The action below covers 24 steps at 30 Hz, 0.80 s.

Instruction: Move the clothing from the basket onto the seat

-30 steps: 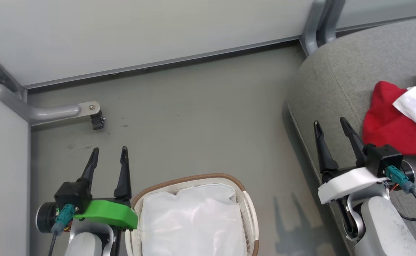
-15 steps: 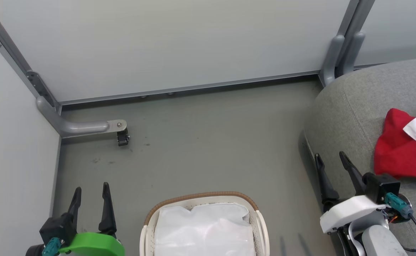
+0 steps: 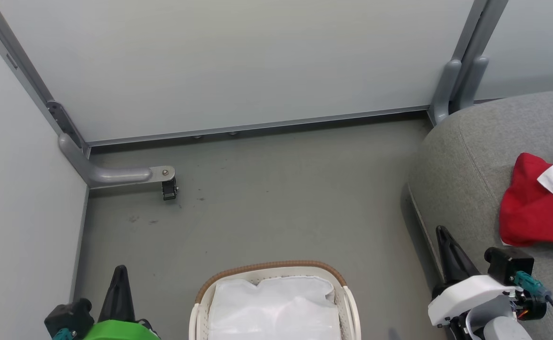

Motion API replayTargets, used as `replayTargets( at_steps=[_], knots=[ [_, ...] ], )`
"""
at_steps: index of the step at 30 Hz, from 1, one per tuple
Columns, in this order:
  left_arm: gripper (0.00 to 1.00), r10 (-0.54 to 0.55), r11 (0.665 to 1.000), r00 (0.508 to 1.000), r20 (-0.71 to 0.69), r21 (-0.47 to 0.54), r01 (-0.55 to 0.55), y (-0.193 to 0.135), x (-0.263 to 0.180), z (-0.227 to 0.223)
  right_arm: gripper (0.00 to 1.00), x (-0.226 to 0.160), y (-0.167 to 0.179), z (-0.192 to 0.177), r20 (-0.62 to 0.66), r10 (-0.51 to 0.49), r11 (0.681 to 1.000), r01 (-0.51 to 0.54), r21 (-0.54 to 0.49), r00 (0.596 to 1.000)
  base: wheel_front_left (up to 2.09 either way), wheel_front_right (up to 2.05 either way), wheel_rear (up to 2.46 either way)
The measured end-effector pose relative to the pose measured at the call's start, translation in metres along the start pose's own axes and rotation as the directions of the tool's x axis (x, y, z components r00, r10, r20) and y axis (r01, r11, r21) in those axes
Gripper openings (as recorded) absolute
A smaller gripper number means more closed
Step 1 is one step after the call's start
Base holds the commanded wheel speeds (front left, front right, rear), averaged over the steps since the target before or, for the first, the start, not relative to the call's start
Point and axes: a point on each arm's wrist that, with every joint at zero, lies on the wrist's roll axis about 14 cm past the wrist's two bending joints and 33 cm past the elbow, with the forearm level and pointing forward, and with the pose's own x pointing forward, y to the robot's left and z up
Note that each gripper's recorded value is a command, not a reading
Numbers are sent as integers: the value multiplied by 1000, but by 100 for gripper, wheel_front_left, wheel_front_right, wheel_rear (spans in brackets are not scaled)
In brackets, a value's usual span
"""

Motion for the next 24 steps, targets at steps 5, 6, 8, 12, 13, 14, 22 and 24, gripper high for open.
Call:
replayTargets(
  at_steps=[5,6,8,12,13,14,22,24],
  knots=[
    [0,24,996,1000,-10,-90,-25,4,0,0,0,0,-5,1,-4,-27,995,27,91,1000,0,0,0],
    [0,26,994,1000,-10,-102,-27,5,1,0,0,0,-6,2,-3,-31,994,31,107,1000,0,0,0],
    [0,33,990,999,-12,-139,-35,6,1,1,0,0,-7,3,-3,-40,989,40,142,999,0,0,0],
    [0,43,978,999,-14,-203,-45,7,2,3,0,0,-10,5,-4,-56,977,55,208,998,0,0,0],
    [0,45,975,999,-12,-215,-47,7,2,3,0,0,-11,5,-3,-59,973,58,223,998,0,0,0],
    [0,46,972,999,-14,-228,-48,7,2,4,0,0,-12,6,-4,-62,969,61,239,998,0,0,0],
    [0,47,938,999,-11,-343,-48,7,6,9,0,0,-16,8,-8,-84,931,81,357,996,0,0,0],
    [0,48,928,999,-10,-368,-49,7,7,11,0,0,-17,9,-9,-88,920,85,383,996,0,0,0]
  ],
)
